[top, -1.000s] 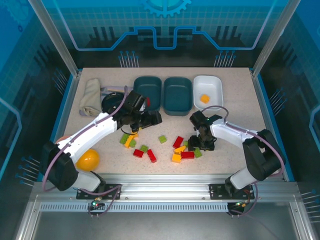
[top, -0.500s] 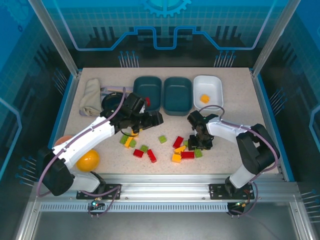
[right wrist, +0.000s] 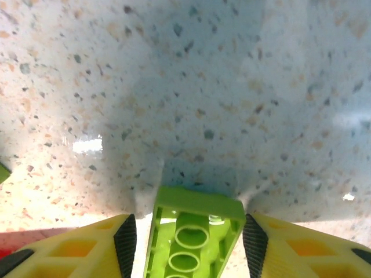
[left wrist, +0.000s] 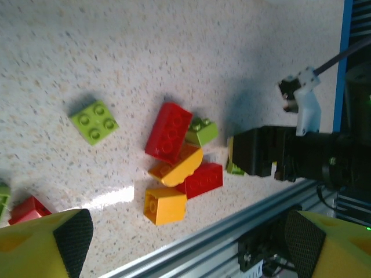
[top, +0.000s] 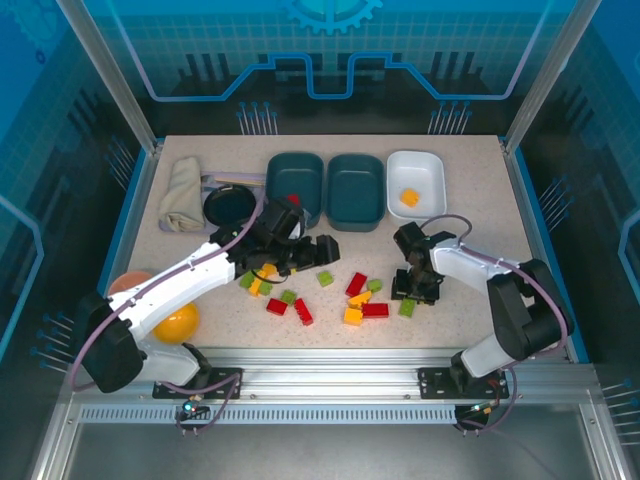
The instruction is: Sort the legos into containers by color
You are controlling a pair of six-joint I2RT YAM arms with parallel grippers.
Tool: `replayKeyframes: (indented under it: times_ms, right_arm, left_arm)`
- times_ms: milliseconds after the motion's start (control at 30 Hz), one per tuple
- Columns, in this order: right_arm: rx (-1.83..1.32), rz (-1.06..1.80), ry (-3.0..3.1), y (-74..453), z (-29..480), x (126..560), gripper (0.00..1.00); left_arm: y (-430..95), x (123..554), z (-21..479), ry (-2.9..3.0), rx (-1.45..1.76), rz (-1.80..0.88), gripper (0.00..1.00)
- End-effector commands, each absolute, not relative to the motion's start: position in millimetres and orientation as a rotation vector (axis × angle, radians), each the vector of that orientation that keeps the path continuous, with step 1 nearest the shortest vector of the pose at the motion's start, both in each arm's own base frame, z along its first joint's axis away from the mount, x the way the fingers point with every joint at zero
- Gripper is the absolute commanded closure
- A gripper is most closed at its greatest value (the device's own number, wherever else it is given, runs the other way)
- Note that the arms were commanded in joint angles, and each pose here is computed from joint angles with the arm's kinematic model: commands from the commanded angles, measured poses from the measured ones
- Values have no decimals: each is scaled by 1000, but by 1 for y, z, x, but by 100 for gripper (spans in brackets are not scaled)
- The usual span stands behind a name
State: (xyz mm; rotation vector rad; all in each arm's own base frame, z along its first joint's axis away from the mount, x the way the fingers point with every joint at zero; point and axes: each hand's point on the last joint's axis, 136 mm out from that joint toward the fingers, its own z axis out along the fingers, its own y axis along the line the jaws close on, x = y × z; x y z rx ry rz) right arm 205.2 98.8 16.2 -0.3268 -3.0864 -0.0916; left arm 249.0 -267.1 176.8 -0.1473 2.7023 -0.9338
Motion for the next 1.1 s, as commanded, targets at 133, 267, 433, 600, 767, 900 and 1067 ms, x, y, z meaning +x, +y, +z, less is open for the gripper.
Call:
replayKeyframes:
  times_ms: [133, 267, 433, 600, 767, 900, 1067]
  right_arm:
    - [-613, -157, -2978, 101, 14, 183, 43]
    - [-613, -121, -2959, 100, 4, 183, 48]
    - [-598, -98, -2987, 102, 3, 195, 57]
    - [-552, -97, -3024, 104, 6, 202, 70]
    - [-388, -35, -3177, 109, 43, 219, 73]
    - [-207, -102, -3335, 139, 94, 254, 72]
    - [-80, -217, -3437, 179, 135, 317, 72]
  left_arm:
    - [-276, 227, 183, 2686, -70, -1070, 10]
    - [-279, 223, 182, 2678, -40, -1107, 10]
    - [-282, 223, 183, 2658, -29, -1139, 10]
    - [-283, 226, 185, 2645, -41, -1140, 10]
    - [-274, 238, 196, 2627, -99, -1073, 9]
    - [-263, 263, 222, 2574, -176, -1069, 9]
    - [-243, 308, 250, 2500, -245, -1022, 8]
